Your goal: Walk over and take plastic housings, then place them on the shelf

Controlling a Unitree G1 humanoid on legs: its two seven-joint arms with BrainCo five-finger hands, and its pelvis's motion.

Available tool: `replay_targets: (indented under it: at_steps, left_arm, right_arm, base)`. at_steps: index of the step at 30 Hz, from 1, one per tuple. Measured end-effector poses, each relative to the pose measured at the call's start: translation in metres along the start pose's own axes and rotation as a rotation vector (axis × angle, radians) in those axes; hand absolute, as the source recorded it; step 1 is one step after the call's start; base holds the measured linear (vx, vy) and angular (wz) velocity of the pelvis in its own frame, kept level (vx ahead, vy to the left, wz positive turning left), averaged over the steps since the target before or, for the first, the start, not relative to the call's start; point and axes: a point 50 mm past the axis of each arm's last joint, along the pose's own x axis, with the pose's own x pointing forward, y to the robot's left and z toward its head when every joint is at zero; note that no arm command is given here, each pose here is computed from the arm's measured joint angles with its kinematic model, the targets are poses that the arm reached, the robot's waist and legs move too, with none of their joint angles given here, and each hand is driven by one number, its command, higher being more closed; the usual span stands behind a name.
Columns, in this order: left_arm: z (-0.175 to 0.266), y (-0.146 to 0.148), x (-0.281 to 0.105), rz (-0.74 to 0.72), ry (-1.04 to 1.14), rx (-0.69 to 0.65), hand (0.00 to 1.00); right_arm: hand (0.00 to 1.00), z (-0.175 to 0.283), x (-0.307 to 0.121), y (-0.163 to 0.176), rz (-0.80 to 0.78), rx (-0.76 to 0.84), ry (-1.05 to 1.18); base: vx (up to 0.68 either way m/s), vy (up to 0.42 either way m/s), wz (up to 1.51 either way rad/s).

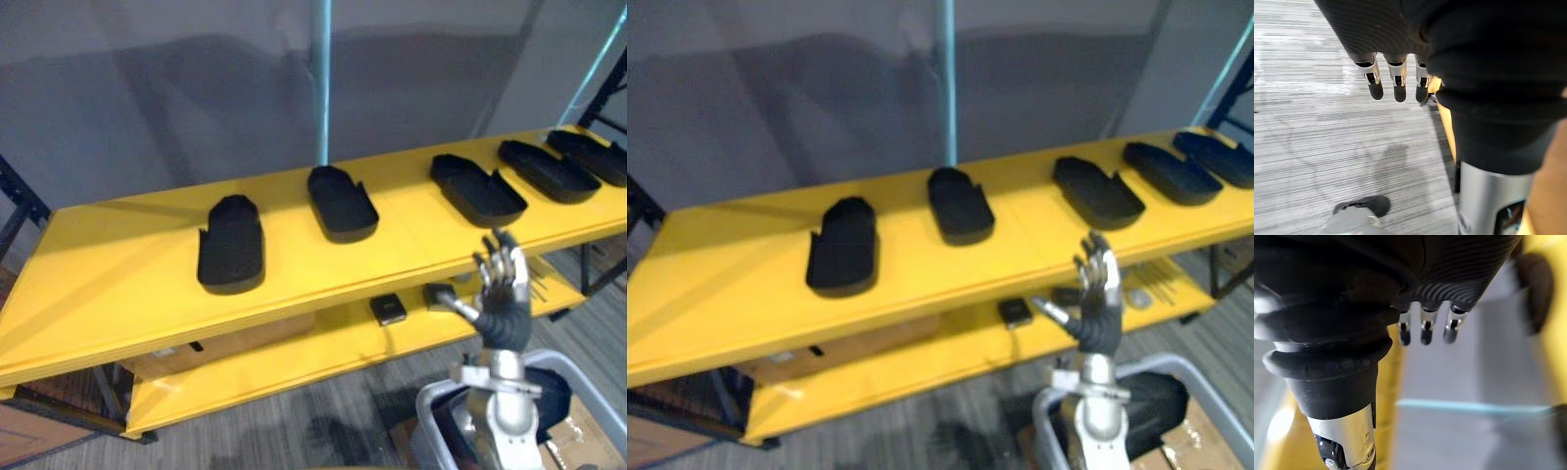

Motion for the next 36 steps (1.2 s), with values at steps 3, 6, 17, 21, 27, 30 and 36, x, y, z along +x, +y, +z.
replay_targets:
  at_steps: [3,6,17,21,27,30,36]
  left_arm:
    - [-0.017,-0.005,-0.003,-0.009,0.056,-0.046,0.0]
    - [-0.025,-0.005,-0.006,-0.003,0.08,-0.127,0.0]
    - [-0.032,0.006,-0.008,0.045,0.056,-0.263,0.0]
    - [-0.029,0.007,-0.008,0.05,0.029,-0.277,0.0]
    - [-0.012,0.01,-0.006,0.071,-0.051,-0.344,0.0]
    - [-0.012,0.011,-0.006,0.089,-0.049,-0.343,0.0]
    - [-0.016,0.01,-0.006,0.084,-0.003,-0.389,0.0]
  right_arm:
    - [0.0,0.01,0.028,0.023,0.185,0.124,-0.113]
    - [0.0,0.016,0.047,0.056,0.41,0.264,-0.168]
    - [0.0,-0.01,0.059,0.15,0.948,0.44,0.092]
    - [0.0,-0.013,0.061,0.164,1.004,0.418,0.113]
    - [0.0,-0.033,0.057,0.17,1.014,0.33,0.191]
    - [0.0,-0.049,0.05,0.17,1.018,0.246,0.26]
    - [0.0,-0.068,0.054,0.17,1.032,0.164,0.346]
  base:
    - [-0.04,-0.016,0.23]
    - [-0.05,-0.021,0.25]
    - [-0.03,-0.026,0.22]
    - [0.0,-0.004,0.04]
    - [-0.05,-0.009,0.06]
    - [0.0,-0.017,0.11]
    - [0.0,-0.01,0.03]
